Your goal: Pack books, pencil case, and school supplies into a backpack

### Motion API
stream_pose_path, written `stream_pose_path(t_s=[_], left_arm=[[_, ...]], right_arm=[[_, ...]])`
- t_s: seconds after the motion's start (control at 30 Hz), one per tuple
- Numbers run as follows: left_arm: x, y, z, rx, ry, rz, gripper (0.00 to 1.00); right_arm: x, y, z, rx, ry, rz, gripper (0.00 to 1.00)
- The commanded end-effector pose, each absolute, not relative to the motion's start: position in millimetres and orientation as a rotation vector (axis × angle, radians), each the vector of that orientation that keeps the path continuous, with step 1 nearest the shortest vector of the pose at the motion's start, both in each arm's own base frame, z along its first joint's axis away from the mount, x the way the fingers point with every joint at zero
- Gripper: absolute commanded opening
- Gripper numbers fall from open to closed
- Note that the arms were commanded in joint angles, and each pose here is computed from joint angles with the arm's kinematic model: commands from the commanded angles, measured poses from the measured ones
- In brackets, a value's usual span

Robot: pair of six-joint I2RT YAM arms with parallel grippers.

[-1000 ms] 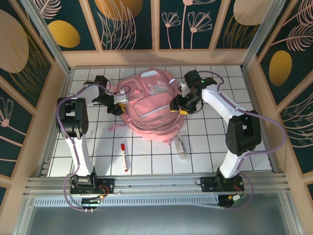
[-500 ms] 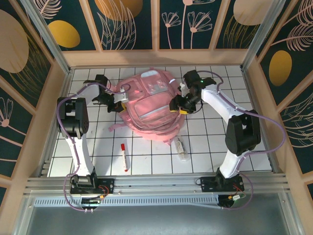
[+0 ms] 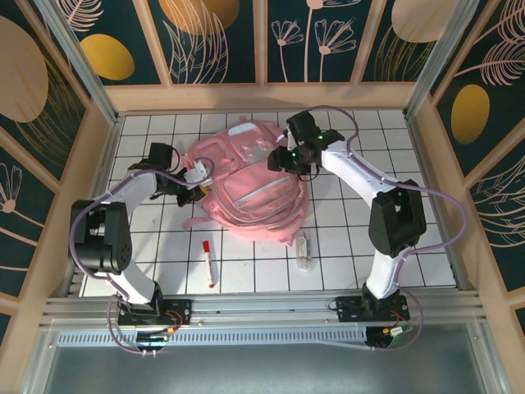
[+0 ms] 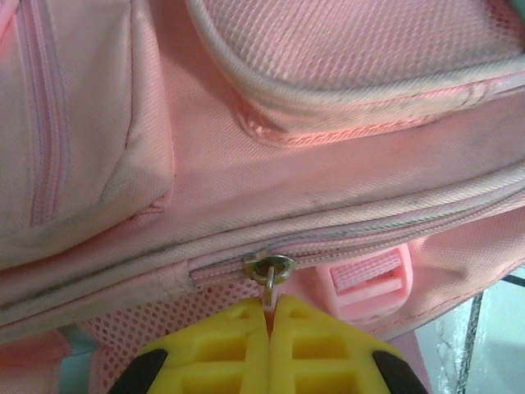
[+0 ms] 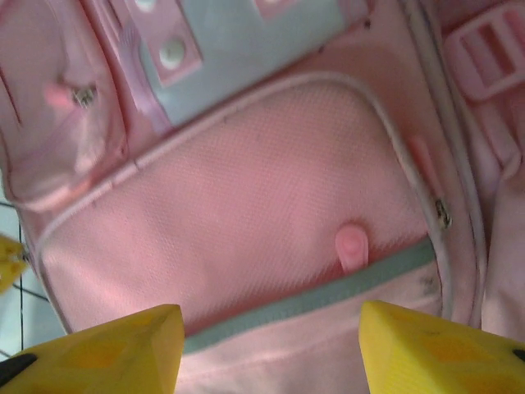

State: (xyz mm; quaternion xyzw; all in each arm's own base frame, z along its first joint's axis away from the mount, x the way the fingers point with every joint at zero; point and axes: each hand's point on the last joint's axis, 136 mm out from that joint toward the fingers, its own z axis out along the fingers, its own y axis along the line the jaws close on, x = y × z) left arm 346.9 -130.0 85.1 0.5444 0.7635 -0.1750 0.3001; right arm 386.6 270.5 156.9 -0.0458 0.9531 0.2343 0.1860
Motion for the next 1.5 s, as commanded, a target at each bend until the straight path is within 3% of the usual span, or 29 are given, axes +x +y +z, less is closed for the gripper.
stream_pose_path(t_s=[0.0,0.13,0.23,0.33,0.67,0.83,0.93,1.13,1.47], left_arm=[[350.3,-146.6,95.4,1.375,1.990,-0.476,0.00],[344.7,-158.1,97.2,1.305,1.975,-0.533,0.00],[342.4,-157.7,102.1,1.298,1.948,-0.515,0.00],[332.2,-152.1,97.8,1.338,1.968,-0.488,0.00],[311.0,-154.1,95.8,1.244,1.960,-0.534,0.00],[314.1,-152.8,95.3,1.226,1.971,-0.515,0.00],[315.8,-157.9,101.5,1.204,1.934,-0.545,0.00],[318.9,-165.9,114.3,1.150,1.877,-0.603,0.00],[320.0,-165.7,113.6,1.142,1.882,-0.604,0.00]], right_arm=[[408.1,298.4,165.8,-0.153,2.595,0.769,0.58],[381.9,351.5,166.7,-0.342,2.608,0.946,0.60],[372.2,363.6,158.4,-0.395,2.644,0.805,0.72],[356.6,375.7,153.6,-0.444,2.639,0.760,0.75],[349.6,349.7,138.9,-0.432,2.719,0.673,0.70],[326.3,368.2,135.4,-0.481,2.753,0.650,0.70],[326.0,376.9,138.5,-0.488,2.660,0.627,0.64],[315.4,385.1,155.1,-0.720,2.400,0.536,0.60],[291.6,385.2,127.5,-0.884,2.295,0.395,0.53]])
